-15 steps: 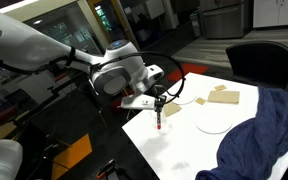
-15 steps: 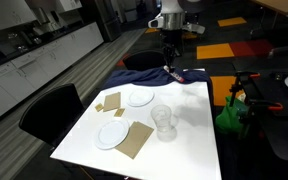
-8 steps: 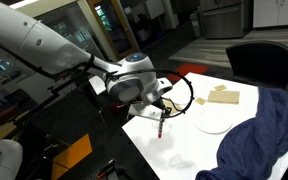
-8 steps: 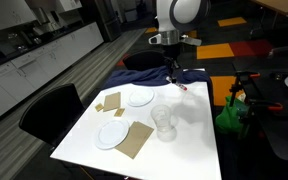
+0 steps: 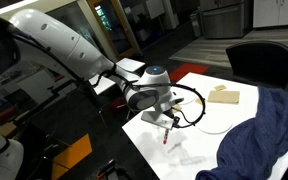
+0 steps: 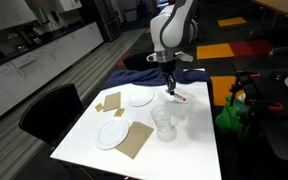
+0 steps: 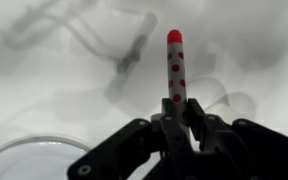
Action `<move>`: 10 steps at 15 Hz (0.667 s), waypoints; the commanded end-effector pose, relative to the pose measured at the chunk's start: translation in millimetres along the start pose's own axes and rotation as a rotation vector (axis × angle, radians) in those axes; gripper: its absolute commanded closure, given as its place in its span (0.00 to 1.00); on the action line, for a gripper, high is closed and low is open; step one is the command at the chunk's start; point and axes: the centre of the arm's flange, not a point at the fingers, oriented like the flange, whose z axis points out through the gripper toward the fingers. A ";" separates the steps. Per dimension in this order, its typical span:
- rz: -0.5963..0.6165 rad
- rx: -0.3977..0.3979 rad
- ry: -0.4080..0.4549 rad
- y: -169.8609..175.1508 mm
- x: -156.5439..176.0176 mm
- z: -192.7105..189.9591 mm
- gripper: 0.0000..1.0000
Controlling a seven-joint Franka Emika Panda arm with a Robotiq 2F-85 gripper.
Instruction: Remove the marker from the clear cup
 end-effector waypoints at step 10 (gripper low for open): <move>0.091 0.093 -0.057 26.7 42.0 49.9 0.56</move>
